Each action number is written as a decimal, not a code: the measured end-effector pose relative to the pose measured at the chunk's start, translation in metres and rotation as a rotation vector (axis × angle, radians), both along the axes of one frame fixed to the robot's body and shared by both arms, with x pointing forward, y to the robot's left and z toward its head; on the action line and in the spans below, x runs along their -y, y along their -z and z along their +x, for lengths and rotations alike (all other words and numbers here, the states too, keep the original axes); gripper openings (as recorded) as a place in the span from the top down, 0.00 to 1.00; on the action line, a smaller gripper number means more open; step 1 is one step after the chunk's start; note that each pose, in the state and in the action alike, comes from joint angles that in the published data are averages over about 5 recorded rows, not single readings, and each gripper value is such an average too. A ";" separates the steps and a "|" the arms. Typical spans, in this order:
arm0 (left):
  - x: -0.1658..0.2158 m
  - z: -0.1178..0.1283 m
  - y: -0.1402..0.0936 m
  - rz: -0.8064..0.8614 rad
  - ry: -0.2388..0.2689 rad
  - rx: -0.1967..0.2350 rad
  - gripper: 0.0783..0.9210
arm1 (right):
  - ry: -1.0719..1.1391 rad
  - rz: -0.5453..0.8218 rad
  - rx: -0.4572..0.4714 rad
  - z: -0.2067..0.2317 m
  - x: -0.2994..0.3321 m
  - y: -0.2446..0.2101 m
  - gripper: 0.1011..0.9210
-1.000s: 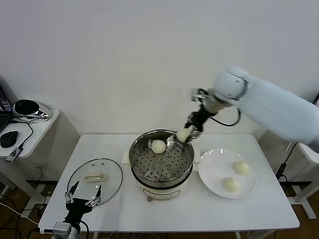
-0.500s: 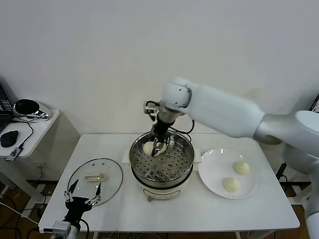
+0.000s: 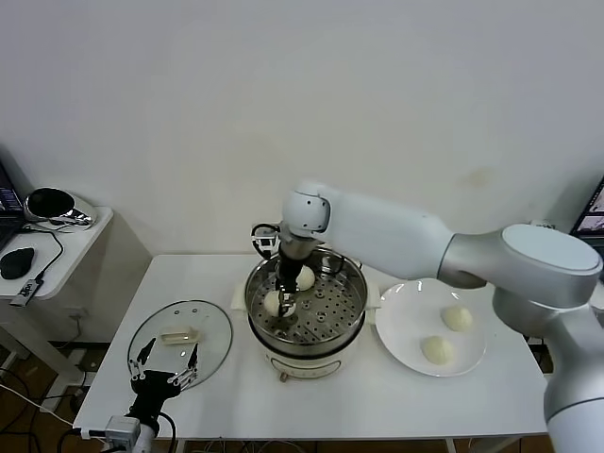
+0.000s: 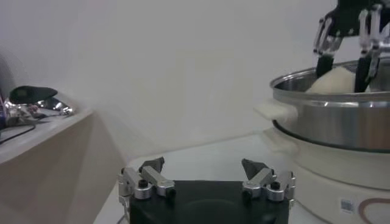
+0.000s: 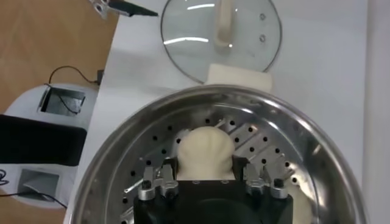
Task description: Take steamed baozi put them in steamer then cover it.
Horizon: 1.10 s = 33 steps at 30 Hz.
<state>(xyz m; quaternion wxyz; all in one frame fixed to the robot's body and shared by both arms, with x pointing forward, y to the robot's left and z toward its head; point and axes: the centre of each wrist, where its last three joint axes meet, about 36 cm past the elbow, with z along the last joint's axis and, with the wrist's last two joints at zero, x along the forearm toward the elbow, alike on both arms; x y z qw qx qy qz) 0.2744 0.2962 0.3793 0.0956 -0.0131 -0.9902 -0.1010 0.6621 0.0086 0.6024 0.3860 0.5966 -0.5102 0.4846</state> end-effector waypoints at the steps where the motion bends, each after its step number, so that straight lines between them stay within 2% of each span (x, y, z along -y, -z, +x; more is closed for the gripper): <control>1: 0.000 0.000 0.000 -0.001 0.000 0.000 0.12 | 0.000 -0.002 0.004 0.000 -0.001 0.001 0.45; 14: 0.000 0.000 0.001 -0.003 0.001 -0.001 0.12 | 0.012 -0.010 0.038 0.003 -0.010 0.013 0.44; 23: 0.002 0.000 0.001 -0.006 0.001 -0.004 0.12 | 0.020 0.009 0.047 0.005 -0.003 0.005 0.17; 26: 0.002 0.001 0.000 -0.007 -0.001 -0.003 0.12 | 0.022 0.022 0.054 0.005 0.003 -0.004 0.13; 33: 0.003 0.000 -0.001 -0.010 0.003 -0.008 0.12 | 0.009 0.060 0.075 0.005 0.036 -0.036 0.12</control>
